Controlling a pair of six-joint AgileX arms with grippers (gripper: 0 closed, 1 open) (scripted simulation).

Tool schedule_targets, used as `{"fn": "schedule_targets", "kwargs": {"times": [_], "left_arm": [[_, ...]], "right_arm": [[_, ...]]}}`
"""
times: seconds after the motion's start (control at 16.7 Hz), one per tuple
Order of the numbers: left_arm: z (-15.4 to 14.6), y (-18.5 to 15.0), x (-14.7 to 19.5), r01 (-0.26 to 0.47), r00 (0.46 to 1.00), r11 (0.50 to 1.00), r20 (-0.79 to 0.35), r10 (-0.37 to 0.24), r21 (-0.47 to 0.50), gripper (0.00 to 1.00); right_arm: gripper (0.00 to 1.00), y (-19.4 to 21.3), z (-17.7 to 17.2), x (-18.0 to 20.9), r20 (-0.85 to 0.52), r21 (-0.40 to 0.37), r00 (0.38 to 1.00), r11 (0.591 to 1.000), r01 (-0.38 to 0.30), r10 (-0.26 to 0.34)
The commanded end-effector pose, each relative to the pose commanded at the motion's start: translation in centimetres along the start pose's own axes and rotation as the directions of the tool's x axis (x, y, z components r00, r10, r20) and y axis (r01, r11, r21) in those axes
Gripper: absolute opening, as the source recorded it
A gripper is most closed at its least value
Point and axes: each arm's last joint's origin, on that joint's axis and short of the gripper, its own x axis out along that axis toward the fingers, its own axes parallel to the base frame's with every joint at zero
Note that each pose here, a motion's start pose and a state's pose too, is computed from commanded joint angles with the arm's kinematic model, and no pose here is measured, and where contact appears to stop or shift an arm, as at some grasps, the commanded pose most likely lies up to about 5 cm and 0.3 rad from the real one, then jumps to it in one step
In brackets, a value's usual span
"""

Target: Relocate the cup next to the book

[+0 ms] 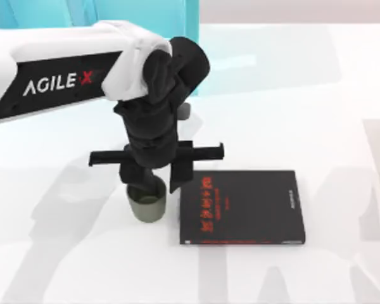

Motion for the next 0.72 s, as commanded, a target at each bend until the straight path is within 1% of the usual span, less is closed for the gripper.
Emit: {"fn": "schedule_targets", "kwargs": {"times": [0.36, 0.42, 0.72], "left_arm": [[0.0, 0.0, 0.0, 0.0, 1.0, 1.0, 0.0, 0.0, 0.0, 0.98], [0.0, 0.0, 0.0, 0.0, 1.0, 1.0, 0.0, 0.0, 0.0, 1.0], [0.0, 0.0, 0.0, 0.0, 1.0, 1.0, 0.0, 0.0, 0.0, 1.0]], "right_arm": [[1.0, 0.0, 0.0, 0.0, 0.0, 0.0, 1.0, 1.0, 0.0, 0.0], [1.0, 0.0, 0.0, 0.0, 0.0, 0.0, 1.0, 1.0, 0.0, 0.0], [1.0, 0.0, 0.0, 0.0, 0.0, 0.0, 1.0, 1.0, 0.0, 0.0]]}}
